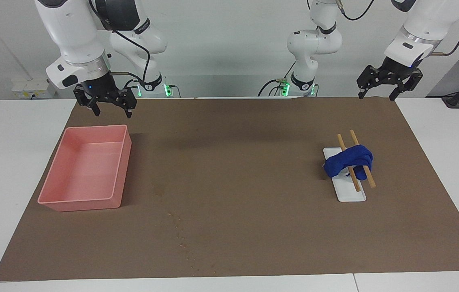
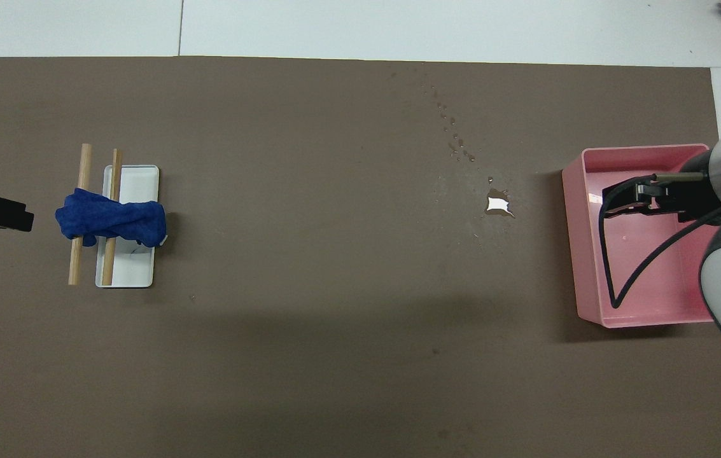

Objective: Wipe water with towel using both arms
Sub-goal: 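Reach the left gripper to the blue towel on the white tray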

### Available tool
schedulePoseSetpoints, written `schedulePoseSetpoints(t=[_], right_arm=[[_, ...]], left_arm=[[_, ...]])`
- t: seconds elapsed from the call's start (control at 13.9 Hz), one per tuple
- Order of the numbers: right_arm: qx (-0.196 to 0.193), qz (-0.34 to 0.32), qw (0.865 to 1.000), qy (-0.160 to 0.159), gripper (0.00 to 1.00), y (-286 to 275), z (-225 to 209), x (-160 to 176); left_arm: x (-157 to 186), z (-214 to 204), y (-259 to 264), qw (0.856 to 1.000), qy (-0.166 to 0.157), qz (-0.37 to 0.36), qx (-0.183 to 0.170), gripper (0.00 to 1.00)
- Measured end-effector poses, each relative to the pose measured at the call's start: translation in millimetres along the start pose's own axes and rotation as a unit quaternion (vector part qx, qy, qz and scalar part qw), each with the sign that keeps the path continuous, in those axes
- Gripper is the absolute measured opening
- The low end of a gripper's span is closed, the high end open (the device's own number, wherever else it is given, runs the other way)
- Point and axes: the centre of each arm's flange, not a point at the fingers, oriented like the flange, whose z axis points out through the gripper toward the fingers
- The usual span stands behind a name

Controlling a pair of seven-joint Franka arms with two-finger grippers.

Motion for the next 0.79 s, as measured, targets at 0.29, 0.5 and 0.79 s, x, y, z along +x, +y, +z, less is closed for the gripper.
schedulePoseSetpoints(t=[0.29, 0.5, 0.79], right_arm=[[0.0, 0.0, 1.0, 0.0, 1.0, 0.0, 0.0, 0.0], [0.0, 0.0, 1.0, 0.0, 1.0, 0.0, 0.0, 0.0], [0.0, 0.0, 1.0, 0.0, 1.0, 0.0, 0.0, 0.0]], left_arm=[[0.0, 0.0, 0.2, 1.0, 0.0, 0.0, 0.0, 1.0], [1.6, 3.0, -0.9, 1.0, 0.006, -0.004, 0.001, 1.0], [17.1, 38.4, -15.9, 0.998, 0.061, -0.024, 0.007, 1.0]])
